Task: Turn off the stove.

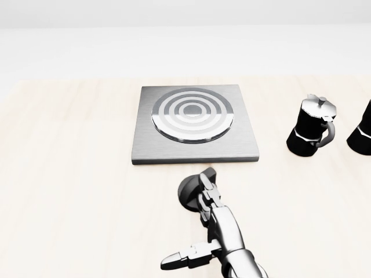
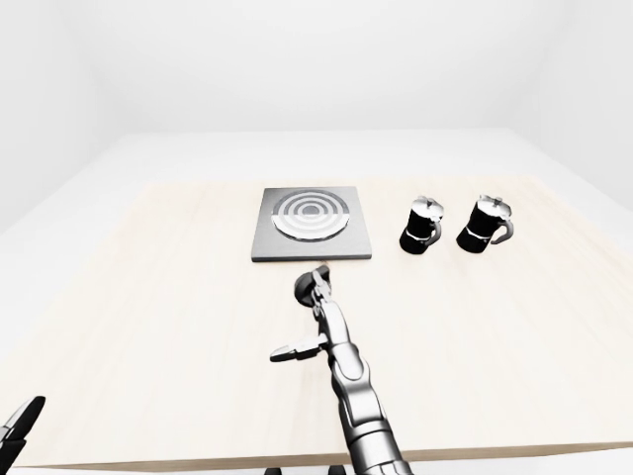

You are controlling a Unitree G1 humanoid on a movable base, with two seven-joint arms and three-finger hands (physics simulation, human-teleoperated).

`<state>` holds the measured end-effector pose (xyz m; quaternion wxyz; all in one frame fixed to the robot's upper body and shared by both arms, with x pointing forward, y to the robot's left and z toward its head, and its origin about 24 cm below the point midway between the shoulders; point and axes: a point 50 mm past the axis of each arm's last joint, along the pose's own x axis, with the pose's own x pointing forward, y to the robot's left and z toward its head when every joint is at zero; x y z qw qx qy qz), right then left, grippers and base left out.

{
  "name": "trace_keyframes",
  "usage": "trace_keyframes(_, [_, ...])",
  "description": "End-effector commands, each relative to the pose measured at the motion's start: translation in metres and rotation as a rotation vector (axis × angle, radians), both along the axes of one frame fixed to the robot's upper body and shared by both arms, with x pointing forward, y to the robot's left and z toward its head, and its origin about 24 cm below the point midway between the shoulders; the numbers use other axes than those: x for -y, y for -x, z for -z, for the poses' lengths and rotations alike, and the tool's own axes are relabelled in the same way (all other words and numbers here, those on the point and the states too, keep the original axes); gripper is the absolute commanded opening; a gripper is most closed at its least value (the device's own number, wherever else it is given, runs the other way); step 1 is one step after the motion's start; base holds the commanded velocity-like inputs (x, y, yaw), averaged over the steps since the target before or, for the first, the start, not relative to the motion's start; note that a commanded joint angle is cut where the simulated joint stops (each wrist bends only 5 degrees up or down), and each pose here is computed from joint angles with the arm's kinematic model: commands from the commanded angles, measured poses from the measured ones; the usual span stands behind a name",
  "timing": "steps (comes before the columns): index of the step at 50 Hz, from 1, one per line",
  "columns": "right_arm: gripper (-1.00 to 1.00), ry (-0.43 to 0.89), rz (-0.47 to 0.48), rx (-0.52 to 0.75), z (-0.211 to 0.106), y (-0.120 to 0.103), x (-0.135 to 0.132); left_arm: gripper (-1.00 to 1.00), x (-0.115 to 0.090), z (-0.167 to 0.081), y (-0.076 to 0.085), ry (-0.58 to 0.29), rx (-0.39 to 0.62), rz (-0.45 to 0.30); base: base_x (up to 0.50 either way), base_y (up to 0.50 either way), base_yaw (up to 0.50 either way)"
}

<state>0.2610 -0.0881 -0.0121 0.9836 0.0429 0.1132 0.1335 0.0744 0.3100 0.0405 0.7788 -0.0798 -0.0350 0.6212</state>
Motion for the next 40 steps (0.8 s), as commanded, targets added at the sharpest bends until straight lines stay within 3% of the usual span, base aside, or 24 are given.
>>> trace_keyframes(1, [1.0, 0.012, -0.038, 0.001, -0.003, 0.009, -0.018, 1.0, 0.001, -0.001, -0.001, -0.003, 0.003, 0.014, 0.0, 0.0, 0.0])
trace_keyframes(11, [1.0, 0.018, -0.016, 0.004, -0.013, -0.018, -0.018, 1.0, 0.002, -0.002, -0.001, -0.006, 0.007, 0.016, 0.0, 0.0, 0.0])
trace_keyframes(17, [1.0, 0.0, 0.085, 0.005, -0.023, -0.048, -0.004, 1.0, 0.002, -0.001, -0.002, -0.001, 0.008, 0.018, 0.0, 0.0, 0.0])
trace_keyframes(27, [1.0, -0.012, 0.15, -0.017, -0.034, -0.085, 0.006, 1.0, 0.002, -0.004, -0.001, -0.01, 0.015, 0.017, 0.0, 0.0, 0.0])
trace_keyframes(40, [1.0, -0.062, 0.282, 0.001, -0.061, -0.11, 0.024, 1.0, 0.001, -0.004, -0.001, -0.01, 0.024, 0.02, 0.0, 0.0, 0.0])
